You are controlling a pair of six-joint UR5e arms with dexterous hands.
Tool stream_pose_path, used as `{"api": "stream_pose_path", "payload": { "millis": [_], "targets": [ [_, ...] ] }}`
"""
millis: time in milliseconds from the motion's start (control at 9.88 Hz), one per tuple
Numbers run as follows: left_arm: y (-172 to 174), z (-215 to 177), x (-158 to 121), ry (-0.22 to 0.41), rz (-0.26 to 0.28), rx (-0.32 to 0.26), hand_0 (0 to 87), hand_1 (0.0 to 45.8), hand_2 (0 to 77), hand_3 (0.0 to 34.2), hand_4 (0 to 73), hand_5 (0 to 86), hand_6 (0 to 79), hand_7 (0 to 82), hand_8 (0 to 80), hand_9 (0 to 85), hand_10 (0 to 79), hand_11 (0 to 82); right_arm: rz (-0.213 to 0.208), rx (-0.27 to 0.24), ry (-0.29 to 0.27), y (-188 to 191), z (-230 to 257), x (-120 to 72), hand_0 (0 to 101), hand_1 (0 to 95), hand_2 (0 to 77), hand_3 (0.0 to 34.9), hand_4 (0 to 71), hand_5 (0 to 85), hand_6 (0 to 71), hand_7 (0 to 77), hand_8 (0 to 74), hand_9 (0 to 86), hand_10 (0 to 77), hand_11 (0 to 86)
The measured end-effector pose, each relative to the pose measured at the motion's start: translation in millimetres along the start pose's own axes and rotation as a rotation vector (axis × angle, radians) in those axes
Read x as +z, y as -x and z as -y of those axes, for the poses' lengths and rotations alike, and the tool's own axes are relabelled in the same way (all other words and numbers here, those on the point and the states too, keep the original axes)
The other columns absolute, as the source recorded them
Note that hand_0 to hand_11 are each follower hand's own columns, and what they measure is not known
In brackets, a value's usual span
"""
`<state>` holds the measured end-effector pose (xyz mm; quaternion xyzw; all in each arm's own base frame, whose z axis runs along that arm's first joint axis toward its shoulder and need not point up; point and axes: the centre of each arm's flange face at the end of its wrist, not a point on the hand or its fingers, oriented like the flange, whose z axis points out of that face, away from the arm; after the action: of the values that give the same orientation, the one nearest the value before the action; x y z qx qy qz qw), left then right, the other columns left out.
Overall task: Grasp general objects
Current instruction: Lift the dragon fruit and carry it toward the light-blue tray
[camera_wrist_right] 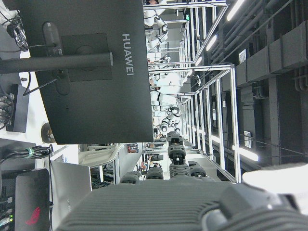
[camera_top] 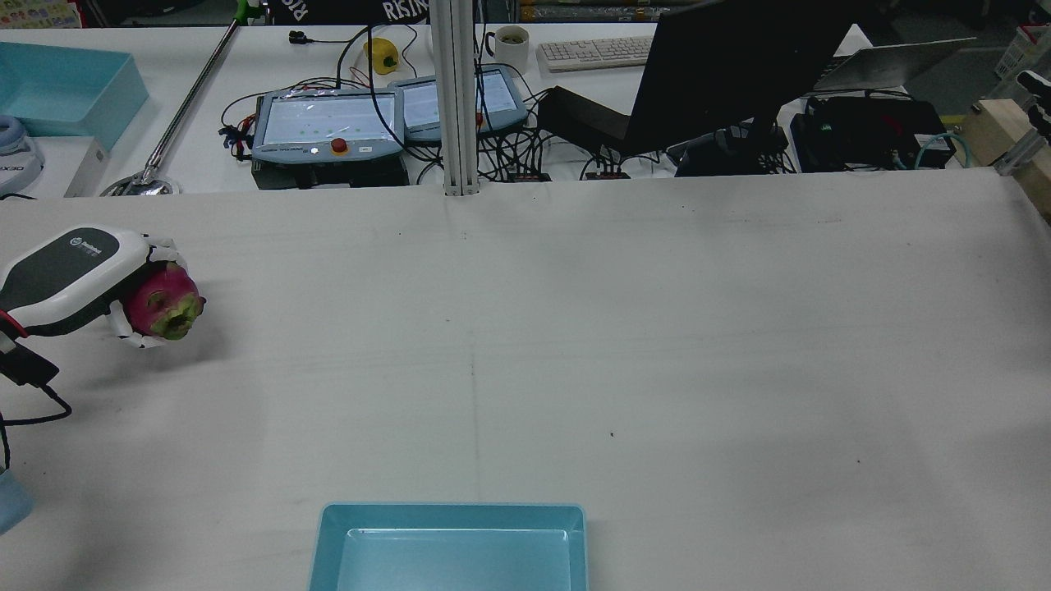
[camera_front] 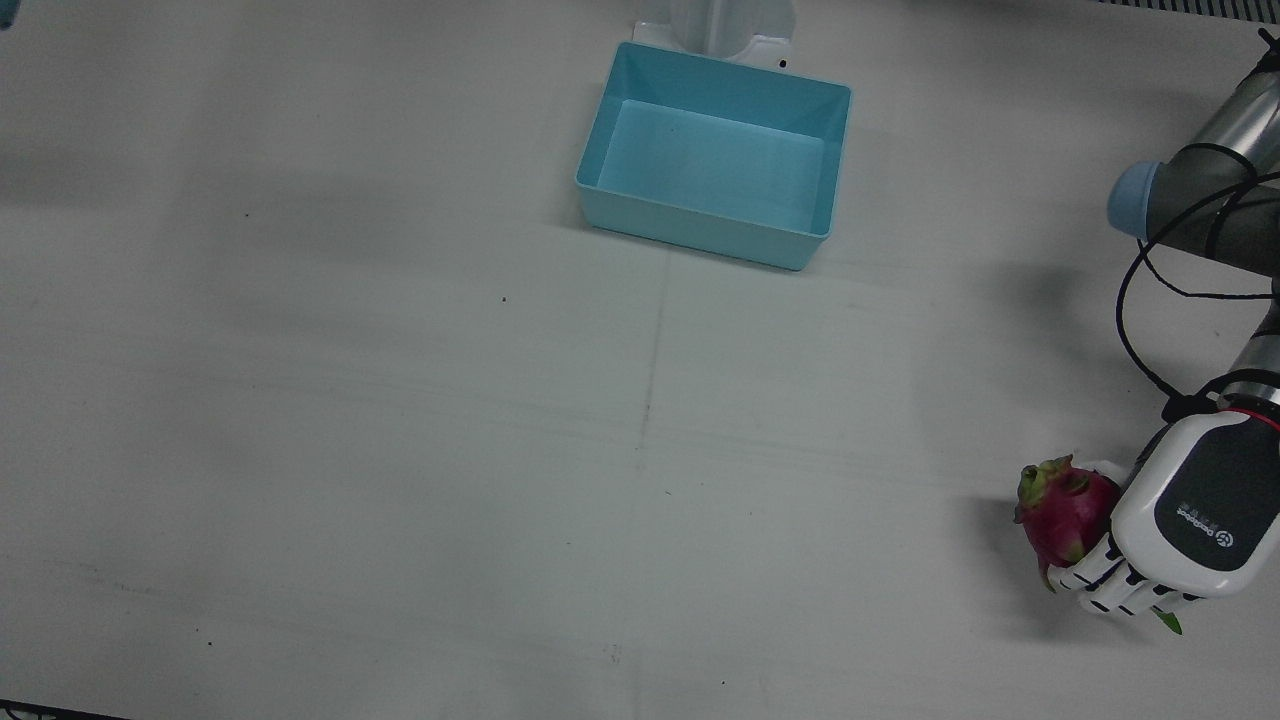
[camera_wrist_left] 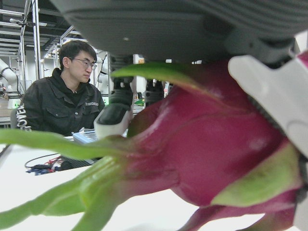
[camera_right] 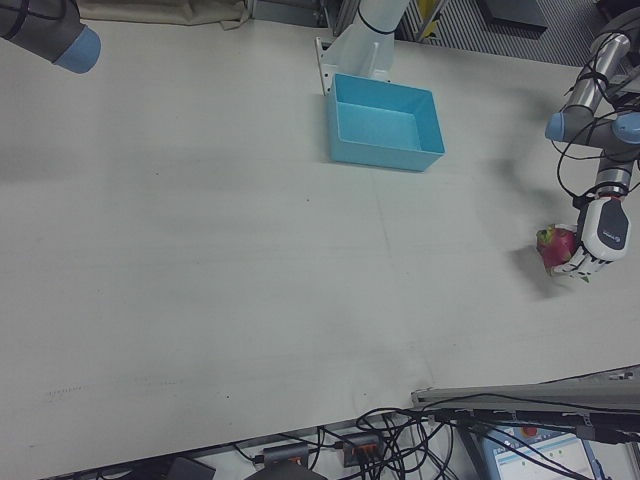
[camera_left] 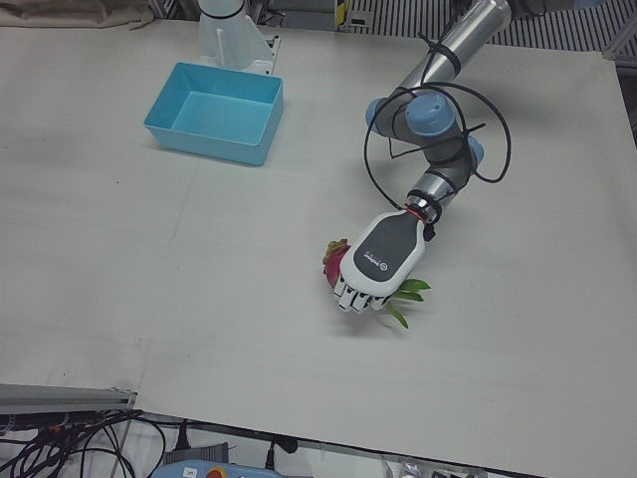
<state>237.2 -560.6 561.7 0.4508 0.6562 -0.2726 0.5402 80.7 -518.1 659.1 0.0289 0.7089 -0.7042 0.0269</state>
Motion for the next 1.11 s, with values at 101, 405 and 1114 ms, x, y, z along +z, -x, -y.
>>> {"api": "stream_pose_path", "payload": {
  "millis": [101, 405, 1114],
  "targets": [
    [-12, -1, 8, 0.014, -0.026, -0.076, 40.0, 0.0, 36.5, 0.0, 42.0, 31.1, 42.5, 50.2, 55.6, 40.4, 70.9, 65.4, 0.000, 0.000, 0.000, 0, 0, 0.1, 0, 6.0, 1.6, 0.0, 0.0, 0.0, 0.0, 0.0, 0.0, 1.1, 0.0, 1.1],
    [-39, -12, 43, 0.145, -0.093, -0.387, 31.1, 0.0, 36.5, 0.0, 42.0, 30.5, 43.1, 50.2, 56.7, 39.8, 77.4, 70.9, 0.000, 0.000, 0.000, 0, 0, 0.2, 0, 6.0, 1.6, 0.0, 0.0, 0.0, 0.0, 0.0, 0.0, 1.1, 0.0, 1.1],
    [-194, -51, 106, 0.565, -0.336, -0.805, 38.4, 0.0, 37.6, 0.0, 42.0, 31.6, 44.7, 50.2, 60.0, 39.3, 70.4, 72.0, 0.000, 0.000, 0.001, 0, 0, 0.2, 0, 6.0, 1.6, 0.0, 0.0, 0.0, 0.0, 0.0, 0.0, 1.1, 0.0, 0.5]
  ]
}}
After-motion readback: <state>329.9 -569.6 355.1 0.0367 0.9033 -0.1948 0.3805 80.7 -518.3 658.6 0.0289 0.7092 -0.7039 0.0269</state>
